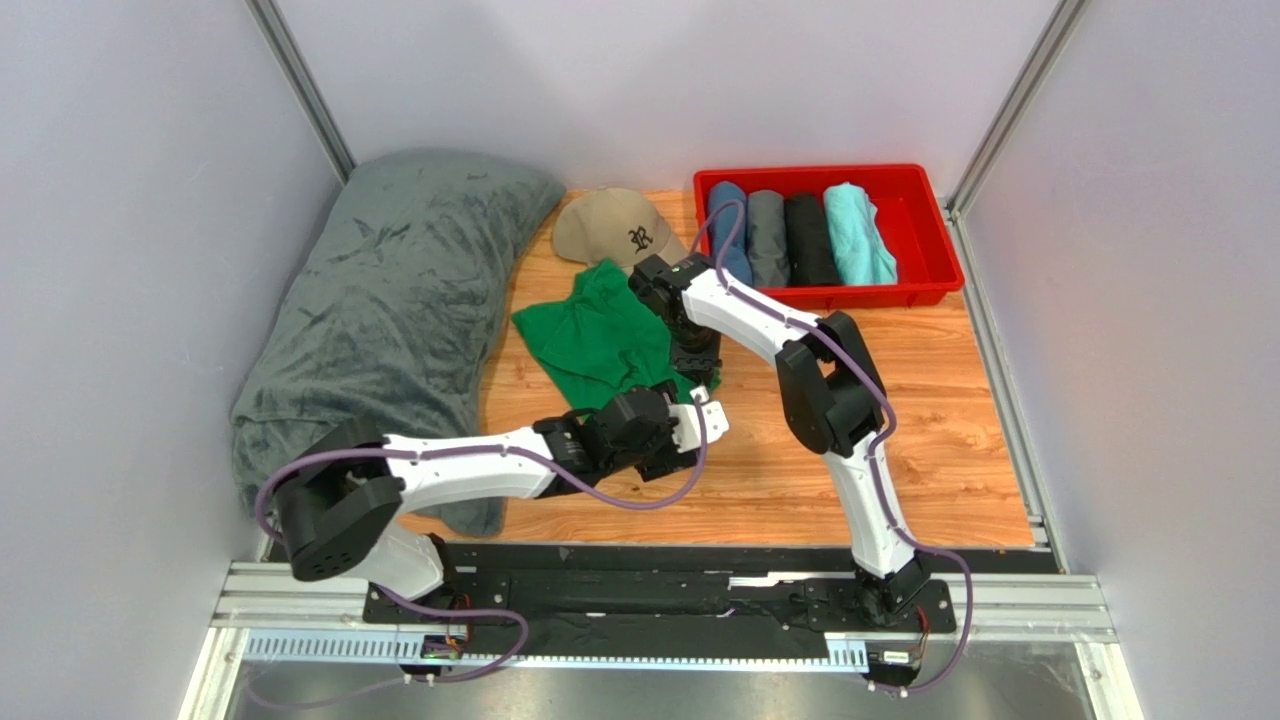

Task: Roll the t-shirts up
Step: Roll the T-shirt to the center of the board.

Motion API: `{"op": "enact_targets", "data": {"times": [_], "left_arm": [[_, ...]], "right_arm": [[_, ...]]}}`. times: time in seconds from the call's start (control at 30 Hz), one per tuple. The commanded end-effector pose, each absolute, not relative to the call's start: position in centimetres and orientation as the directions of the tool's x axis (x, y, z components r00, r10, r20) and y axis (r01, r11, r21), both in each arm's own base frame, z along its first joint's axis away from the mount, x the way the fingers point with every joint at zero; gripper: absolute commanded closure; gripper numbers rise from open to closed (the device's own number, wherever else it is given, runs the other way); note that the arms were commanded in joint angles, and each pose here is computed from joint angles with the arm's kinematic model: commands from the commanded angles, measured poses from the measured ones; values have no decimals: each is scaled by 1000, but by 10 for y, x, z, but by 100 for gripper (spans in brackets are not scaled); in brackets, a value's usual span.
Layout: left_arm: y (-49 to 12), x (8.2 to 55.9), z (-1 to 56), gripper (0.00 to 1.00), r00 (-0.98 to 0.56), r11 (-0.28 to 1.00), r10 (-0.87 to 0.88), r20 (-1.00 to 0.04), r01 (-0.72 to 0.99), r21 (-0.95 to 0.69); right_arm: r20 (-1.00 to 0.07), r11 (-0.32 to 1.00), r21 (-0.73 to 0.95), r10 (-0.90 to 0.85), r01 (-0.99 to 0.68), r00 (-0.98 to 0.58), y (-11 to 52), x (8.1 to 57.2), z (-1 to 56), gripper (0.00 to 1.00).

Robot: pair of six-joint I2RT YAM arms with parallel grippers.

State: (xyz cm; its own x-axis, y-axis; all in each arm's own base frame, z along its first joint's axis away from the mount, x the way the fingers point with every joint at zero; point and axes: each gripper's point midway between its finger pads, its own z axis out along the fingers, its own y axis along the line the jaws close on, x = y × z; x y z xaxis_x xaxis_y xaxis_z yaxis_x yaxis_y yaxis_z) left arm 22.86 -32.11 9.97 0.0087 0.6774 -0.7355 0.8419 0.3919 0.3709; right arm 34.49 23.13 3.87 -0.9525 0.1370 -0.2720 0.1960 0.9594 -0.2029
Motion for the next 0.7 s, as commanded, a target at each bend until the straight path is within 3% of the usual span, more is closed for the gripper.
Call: {"op": "enact_targets", "data": {"times": [0.0,0.47,0.57,0.67], "left_arm": [[-340,250,111,23,83,389,712,-697,780,490],[-356,278,71,24,131,334,794,-594,723,605],[-355,283,64,28,120,331,812,-571,710,621],[-352,287,58,39,116,334,817,-565,704,627]], "right_arm": [[-251,962,-197,138,191,-958,234,347,39,100],[-230,961,-196,150,196,-962,231,346,28,100],[-230,960,-194,155,201,-961,229,346,27,100],[-231,961,-191,157,203,-960,228,345,28,100]]}}
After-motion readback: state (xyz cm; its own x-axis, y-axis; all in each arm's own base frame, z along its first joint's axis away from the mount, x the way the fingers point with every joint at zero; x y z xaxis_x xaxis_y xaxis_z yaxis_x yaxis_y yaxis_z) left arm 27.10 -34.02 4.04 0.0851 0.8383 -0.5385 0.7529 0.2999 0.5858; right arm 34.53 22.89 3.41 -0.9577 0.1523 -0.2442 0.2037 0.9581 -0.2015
